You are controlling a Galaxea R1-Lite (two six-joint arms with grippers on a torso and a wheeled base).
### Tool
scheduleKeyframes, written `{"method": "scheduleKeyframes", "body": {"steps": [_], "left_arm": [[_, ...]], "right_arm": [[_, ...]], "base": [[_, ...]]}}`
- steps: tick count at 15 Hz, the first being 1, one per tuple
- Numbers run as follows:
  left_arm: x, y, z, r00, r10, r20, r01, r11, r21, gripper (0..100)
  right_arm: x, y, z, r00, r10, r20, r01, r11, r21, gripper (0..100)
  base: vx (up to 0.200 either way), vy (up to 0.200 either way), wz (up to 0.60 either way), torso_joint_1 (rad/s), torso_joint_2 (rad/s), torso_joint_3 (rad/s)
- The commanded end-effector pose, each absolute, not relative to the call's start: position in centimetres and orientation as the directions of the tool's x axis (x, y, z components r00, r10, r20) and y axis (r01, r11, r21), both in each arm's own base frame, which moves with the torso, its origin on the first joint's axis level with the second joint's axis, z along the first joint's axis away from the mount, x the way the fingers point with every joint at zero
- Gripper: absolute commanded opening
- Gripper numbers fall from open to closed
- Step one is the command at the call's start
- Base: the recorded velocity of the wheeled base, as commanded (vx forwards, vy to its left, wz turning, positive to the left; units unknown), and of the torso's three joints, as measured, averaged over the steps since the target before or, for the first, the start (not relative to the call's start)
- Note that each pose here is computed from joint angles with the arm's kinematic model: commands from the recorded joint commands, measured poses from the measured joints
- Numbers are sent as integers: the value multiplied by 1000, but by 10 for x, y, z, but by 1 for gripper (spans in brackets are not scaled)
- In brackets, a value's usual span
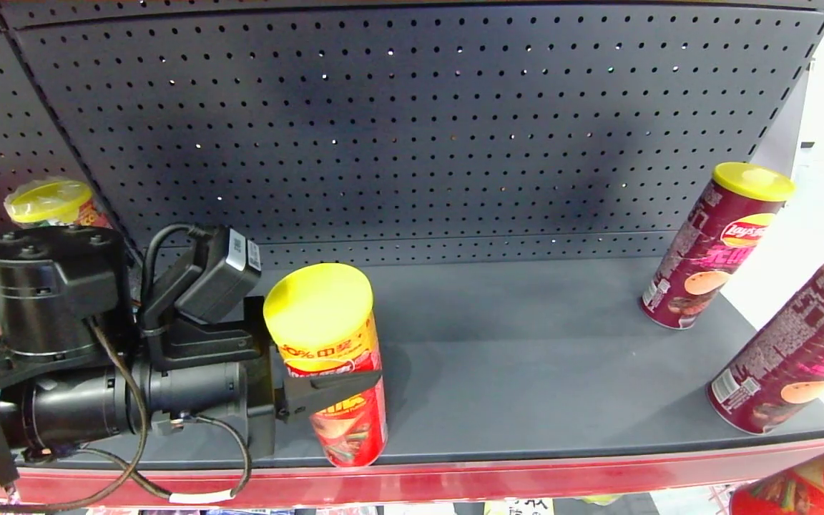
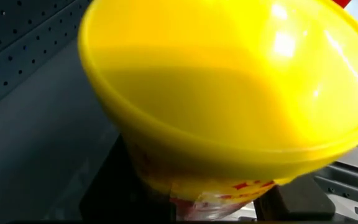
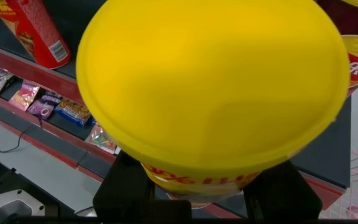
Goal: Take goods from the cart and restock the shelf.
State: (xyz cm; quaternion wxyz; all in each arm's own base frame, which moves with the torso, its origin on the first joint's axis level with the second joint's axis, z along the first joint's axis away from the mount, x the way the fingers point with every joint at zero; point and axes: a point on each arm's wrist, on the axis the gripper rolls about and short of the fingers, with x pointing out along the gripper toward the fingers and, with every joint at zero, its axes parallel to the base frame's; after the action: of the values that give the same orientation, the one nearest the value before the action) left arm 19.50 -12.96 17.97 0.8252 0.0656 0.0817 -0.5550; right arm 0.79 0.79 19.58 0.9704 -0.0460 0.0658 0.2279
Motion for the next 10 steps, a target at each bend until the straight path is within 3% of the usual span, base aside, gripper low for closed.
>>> {"method": "scheduleKeyframes", "body": {"steps": [1, 3, 6, 10], "left_arm": [[195, -129, 179, 379, -900, -214, 923, 385, 17, 100], [194, -129, 178, 382, -899, -215, 922, 387, 17, 100], [188, -122, 184, 454, -868, -202, 889, 456, 42, 100], [166, -104, 198, 488, -861, -143, 872, 488, 35, 100]], "right_arm": [[8, 8, 196, 888, 437, -146, -449, 892, -60, 0], [8, 8, 196, 888, 437, -146, -449, 891, -62, 0], [10, 8, 199, 883, 444, -152, -456, 888, -59, 0], [23, 11, 210, 864, 469, -183, -486, 872, -60, 0]], "base": [[0, 0, 0, 0, 0, 0], [0, 0, 0, 0, 0, 0], [0, 0, 0, 0, 0, 0], [0, 0, 0, 0, 0, 0]]}}
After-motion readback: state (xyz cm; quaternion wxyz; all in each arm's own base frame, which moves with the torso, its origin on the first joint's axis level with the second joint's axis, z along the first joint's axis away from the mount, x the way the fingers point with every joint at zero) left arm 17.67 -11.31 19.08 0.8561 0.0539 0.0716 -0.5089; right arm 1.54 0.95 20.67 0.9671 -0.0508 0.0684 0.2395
